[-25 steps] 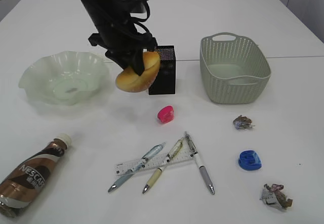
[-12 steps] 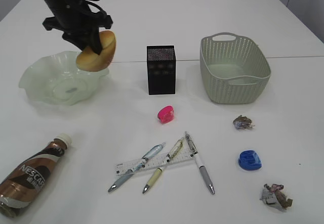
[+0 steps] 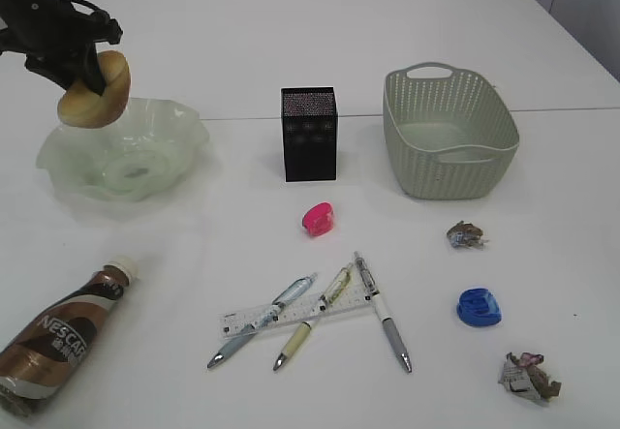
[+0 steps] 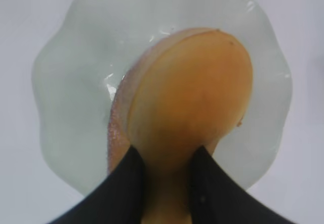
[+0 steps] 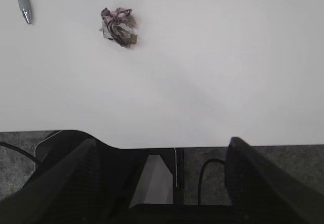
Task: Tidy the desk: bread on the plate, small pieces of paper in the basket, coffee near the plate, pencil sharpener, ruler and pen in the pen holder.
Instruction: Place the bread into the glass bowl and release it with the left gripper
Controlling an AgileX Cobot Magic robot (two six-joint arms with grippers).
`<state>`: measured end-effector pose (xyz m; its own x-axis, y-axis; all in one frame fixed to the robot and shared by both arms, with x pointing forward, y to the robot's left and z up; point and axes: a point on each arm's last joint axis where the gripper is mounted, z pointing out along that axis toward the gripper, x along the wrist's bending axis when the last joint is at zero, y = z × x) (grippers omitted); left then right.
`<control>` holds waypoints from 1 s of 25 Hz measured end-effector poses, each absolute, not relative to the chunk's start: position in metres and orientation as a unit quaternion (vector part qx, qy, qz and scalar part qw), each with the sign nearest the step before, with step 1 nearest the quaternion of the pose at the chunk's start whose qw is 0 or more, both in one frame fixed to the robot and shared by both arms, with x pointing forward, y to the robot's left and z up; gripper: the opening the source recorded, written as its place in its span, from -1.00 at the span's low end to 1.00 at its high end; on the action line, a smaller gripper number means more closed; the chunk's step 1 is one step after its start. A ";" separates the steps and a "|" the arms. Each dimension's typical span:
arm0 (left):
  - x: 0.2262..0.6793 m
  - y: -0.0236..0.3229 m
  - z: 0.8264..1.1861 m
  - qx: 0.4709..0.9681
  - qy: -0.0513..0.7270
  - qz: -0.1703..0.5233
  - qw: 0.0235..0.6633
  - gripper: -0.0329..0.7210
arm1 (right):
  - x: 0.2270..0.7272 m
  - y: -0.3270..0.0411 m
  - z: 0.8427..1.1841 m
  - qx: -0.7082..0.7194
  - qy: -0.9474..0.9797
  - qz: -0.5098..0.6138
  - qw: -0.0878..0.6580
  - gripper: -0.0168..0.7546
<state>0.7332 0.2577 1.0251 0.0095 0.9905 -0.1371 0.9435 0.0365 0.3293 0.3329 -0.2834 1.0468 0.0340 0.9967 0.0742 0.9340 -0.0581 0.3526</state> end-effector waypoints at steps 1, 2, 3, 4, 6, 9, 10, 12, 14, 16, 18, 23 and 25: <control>0.733 0.257 1.025 0.690 0.700 0.068 0.169 -0.45 | 0.333 -0.283 1.047 0.712 0.678 0.151 0.104 0.51; 0.734 0.257 1.024 0.690 0.701 0.065 0.170 -0.42 | 0.333 -0.283 1.047 0.712 0.678 0.151 0.104 0.51; 0.734 0.256 1.023 0.689 0.701 0.062 0.171 -0.38 | 0.333 -0.283 1.047 0.712 0.678 0.151 0.104 0.51; 0.734 0.256 1.022 0.689 0.702 0.060 0.171 -0.34 | 0.333 -0.283 1.047 0.712 0.678 0.150 0.103 0.51; 0.735 0.256 1.016 0.689 0.703 0.056 0.167 -0.23 | 0.332 -0.284 1.046 0.712 0.679 0.146 0.101 0.51; 0.737 0.255 1.009 0.690 0.704 0.051 0.163 0.05 | 0.330 -0.284 1.046 0.714 0.680 0.137 0.094 0.51; 0.737 0.255 1.008 0.689 0.704 0.047 0.165 0.17 | 0.330 -0.284 1.046 0.714 0.681 0.136 0.093 0.51; 0.737 0.254 1.007 0.688 0.705 0.041 0.167 0.39 | 0.329 -0.284 1.046 0.714 0.681 0.134 0.092 0.51; 0.737 0.253 1.007 0.687 0.705 0.036 0.171 0.54 | 0.329 -0.284 1.045 0.714 0.681 0.134 0.092 0.51; 0.737 0.252 1.007 0.686 0.706 0.033 0.173 0.60 | 0.329 -0.284 1.045 0.714 0.681 0.133 0.091 0.51; 0.737 0.252 1.007 0.686 0.706 0.032 0.175 0.62 | 0.329 -0.284 1.045 0.714 0.681 0.133 0.091 0.51; 0.737 0.251 1.007 0.686 0.706 0.031 0.175 0.62 | 0.329 -0.284 1.045 0.714 0.681 0.133 0.091 0.51; 0.736 0.251 1.011 0.685 0.705 0.033 0.178 0.62 | 0.329 -0.284 1.045 0.714 0.681 0.133 0.091 0.51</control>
